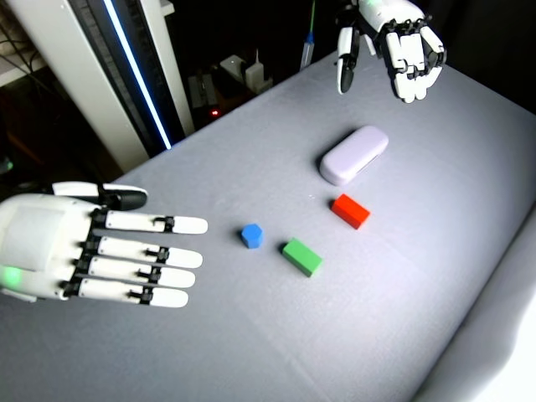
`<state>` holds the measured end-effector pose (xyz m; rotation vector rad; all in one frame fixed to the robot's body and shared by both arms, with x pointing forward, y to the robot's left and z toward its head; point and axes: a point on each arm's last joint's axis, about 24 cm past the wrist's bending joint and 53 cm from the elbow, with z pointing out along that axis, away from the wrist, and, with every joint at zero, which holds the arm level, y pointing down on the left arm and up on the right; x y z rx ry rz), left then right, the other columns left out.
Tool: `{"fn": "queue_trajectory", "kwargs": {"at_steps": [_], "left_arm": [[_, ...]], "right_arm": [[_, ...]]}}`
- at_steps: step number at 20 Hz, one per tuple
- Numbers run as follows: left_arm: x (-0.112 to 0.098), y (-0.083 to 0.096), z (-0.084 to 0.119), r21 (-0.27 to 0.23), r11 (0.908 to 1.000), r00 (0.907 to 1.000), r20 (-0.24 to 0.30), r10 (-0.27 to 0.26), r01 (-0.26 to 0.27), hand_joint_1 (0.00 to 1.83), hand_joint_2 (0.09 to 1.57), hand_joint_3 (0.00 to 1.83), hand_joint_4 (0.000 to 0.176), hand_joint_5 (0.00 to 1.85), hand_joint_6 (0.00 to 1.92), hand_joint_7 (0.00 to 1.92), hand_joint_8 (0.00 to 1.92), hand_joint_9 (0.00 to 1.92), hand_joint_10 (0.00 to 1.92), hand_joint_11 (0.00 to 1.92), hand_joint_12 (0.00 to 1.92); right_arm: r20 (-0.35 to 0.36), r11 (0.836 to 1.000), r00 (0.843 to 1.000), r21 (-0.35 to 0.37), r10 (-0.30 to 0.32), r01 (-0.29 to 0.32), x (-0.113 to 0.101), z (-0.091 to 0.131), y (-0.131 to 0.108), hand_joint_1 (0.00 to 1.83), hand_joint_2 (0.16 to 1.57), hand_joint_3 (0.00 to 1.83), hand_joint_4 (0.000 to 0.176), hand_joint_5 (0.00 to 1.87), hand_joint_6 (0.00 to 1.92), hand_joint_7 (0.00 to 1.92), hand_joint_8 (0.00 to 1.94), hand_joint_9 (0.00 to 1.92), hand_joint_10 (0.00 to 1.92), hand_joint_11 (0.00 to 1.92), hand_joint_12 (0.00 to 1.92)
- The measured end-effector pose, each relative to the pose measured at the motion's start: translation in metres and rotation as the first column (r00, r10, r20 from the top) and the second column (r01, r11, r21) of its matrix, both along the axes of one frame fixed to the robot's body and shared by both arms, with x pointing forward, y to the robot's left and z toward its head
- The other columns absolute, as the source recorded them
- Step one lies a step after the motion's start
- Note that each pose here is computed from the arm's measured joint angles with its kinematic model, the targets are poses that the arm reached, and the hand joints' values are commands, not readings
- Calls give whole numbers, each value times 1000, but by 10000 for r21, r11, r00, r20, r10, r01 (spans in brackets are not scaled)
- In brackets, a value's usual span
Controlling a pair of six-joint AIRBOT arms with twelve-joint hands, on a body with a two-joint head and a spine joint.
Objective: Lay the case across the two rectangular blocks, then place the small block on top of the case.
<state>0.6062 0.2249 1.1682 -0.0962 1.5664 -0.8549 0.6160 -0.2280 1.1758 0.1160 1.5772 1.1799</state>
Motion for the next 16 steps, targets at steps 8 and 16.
{"fn": "queue_trajectory", "kwargs": {"at_steps": [8,16], "left_arm": [[9,-1,-13,359,9993,9992,-403,-48,63,637,803,0,0,5,0,58,0,11,0,0,160],[32,-15,-57,1696,9831,9830,-1796,-379,689,751,745,0,84,24,5,145,8,117,17,0,198]], "right_arm": [[-12,9999,9999,-46,123,-123,0,-1,3,703,1301,3,0,267,1,254,3,206,5,95,321],[-39,9997,9998,-149,196,-197,1,-3,5,700,1301,0,0,287,5,268,4,217,4,101,320]]}}
